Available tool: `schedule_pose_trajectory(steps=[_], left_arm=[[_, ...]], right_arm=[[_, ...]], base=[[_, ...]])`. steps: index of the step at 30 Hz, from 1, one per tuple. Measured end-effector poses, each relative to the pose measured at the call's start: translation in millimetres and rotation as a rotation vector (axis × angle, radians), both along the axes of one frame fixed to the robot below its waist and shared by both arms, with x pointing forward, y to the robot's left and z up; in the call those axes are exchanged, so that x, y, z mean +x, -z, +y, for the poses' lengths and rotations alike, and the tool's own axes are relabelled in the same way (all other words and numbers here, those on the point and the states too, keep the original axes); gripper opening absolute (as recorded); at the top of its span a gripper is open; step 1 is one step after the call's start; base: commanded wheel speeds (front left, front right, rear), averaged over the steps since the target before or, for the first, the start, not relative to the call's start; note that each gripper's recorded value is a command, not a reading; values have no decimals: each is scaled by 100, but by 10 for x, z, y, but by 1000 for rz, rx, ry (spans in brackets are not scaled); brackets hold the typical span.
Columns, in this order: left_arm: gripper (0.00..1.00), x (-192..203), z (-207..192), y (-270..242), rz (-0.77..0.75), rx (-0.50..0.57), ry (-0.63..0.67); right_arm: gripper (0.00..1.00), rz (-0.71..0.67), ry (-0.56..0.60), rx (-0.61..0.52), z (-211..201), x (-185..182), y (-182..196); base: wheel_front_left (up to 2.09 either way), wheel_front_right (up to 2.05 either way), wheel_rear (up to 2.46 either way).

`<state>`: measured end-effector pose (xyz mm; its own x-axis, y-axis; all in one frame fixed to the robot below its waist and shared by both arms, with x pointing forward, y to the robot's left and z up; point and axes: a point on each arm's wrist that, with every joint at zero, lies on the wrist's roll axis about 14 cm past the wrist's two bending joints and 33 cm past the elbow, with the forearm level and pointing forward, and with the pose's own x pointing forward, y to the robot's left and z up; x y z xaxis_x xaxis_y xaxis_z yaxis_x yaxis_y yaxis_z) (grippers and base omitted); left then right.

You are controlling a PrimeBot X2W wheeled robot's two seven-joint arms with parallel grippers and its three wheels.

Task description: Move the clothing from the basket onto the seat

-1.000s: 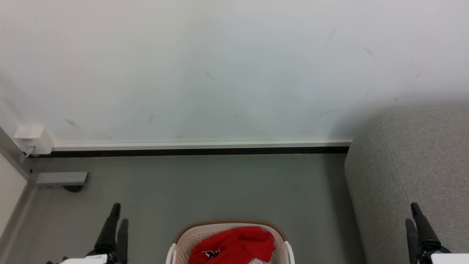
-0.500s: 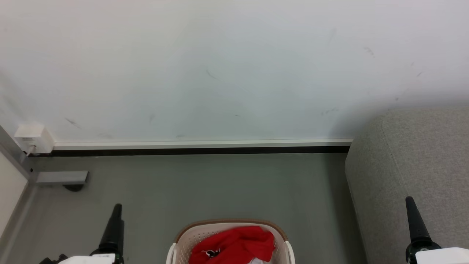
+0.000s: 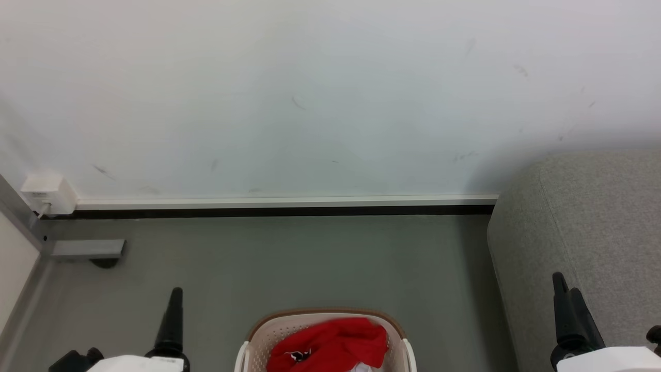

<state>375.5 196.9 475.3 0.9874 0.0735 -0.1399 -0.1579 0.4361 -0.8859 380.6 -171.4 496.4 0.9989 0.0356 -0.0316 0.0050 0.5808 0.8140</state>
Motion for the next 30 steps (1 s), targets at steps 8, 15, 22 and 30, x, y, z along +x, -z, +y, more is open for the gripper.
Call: schedule_pose_trajectory(steps=[8, 15, 22, 30], left_arm=[[100, -9, -9, -3, 9, 157, 8], [100, -24, 3, 2, 19, 303, 14], [100, -49, 37, 2, 24, 420, 12], [100, -52, 64, -64, 6, 541, 4]], right_arm=[[100, -26, -17, -141, 50, 4, -42], [100, -45, -26, -246, 82, 1, -60], [100, -56, -38, -333, 114, -8, -55], [100, -78, -49, -432, 151, -14, -71]], base=[[0, 0, 0], [0, 0, 0], [0, 0, 0], [0, 0, 0]])
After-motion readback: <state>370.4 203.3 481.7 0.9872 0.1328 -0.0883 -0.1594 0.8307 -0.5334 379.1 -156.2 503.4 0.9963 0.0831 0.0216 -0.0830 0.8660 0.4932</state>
